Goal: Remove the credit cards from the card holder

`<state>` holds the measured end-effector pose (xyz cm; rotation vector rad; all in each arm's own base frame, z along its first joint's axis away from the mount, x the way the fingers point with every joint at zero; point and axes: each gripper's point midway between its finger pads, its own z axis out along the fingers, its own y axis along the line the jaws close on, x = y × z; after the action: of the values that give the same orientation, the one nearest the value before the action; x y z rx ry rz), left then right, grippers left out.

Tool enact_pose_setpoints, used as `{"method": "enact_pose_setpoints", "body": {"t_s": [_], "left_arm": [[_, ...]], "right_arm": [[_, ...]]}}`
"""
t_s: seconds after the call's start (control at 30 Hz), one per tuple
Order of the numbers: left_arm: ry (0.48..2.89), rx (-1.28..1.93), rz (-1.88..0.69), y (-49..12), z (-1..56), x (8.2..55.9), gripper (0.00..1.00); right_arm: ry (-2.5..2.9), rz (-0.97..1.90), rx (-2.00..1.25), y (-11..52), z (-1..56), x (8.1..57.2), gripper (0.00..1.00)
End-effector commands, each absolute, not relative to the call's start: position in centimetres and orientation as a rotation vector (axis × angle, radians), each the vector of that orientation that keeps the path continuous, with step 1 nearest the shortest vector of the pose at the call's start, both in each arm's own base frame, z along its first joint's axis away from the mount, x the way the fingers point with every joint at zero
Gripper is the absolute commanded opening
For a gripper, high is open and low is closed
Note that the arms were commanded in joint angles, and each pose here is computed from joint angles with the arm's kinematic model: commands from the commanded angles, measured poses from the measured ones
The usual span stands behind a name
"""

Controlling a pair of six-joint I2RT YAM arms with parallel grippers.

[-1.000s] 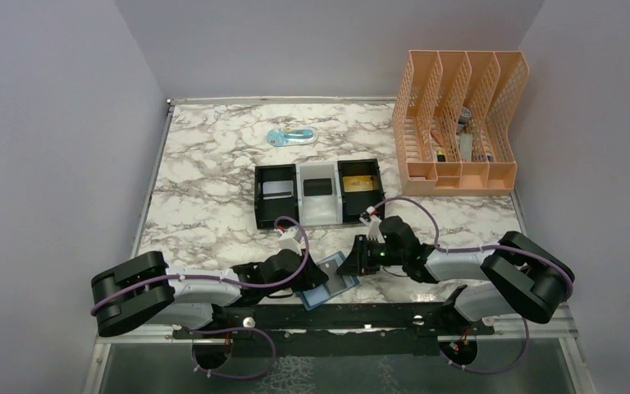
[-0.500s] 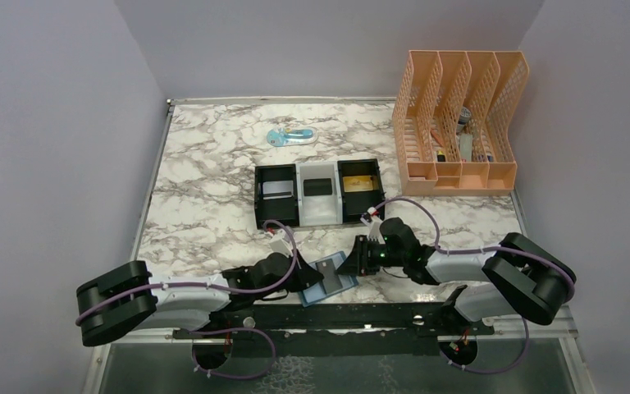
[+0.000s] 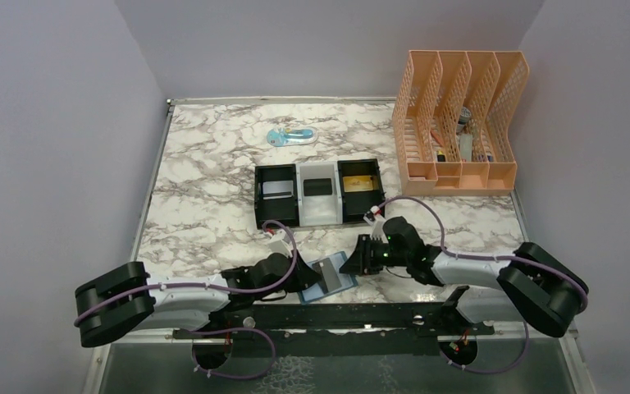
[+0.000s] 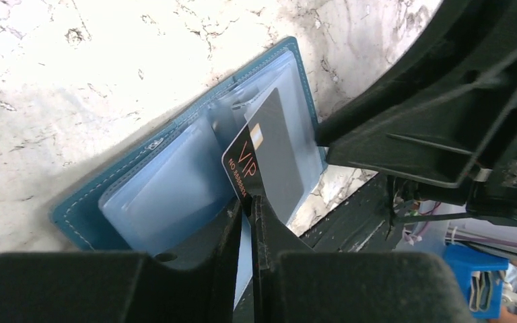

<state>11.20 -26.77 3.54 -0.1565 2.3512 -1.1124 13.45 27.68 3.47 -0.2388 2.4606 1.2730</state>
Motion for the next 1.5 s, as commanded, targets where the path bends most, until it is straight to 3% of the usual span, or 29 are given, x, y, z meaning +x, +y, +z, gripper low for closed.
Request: {"method": "enact_pose_setpoints", "body": {"t_s": [0.0, 0.23, 0.67, 0.87, 1.47], "left_arm": [[2.348, -0.119, -1.092, -27.7, 4.0, 11.6, 0.12], [2.350, -0.110, -1.080, -28.0, 4.0, 11.8, 0.09], [2.381, -0.072, -1.062, -27.7, 3.2, 11.2, 0.10], [2.417, -0.060, -0.911, -25.7, 2.5, 11.6, 0.10], [2.374, -0.083, -0.945, -25.8, 3.4, 11.9, 0.13]], "right_arm": [[2.382, 1.292, -0.321, 28.1, 6.3, 13.8, 0.26], [2.343, 1.368, -0.394, 29.4, 7.9, 13.5, 0.28], [2.554, 1.181, -0.254, 28.2, 1.3, 14.0, 0.28], [2.572, 1.106, -0.214, 27.2, 0.7, 14.2, 0.28], [2.342, 1.339, -0.416, 30.5, 8.0, 14.2, 0.31]]}}
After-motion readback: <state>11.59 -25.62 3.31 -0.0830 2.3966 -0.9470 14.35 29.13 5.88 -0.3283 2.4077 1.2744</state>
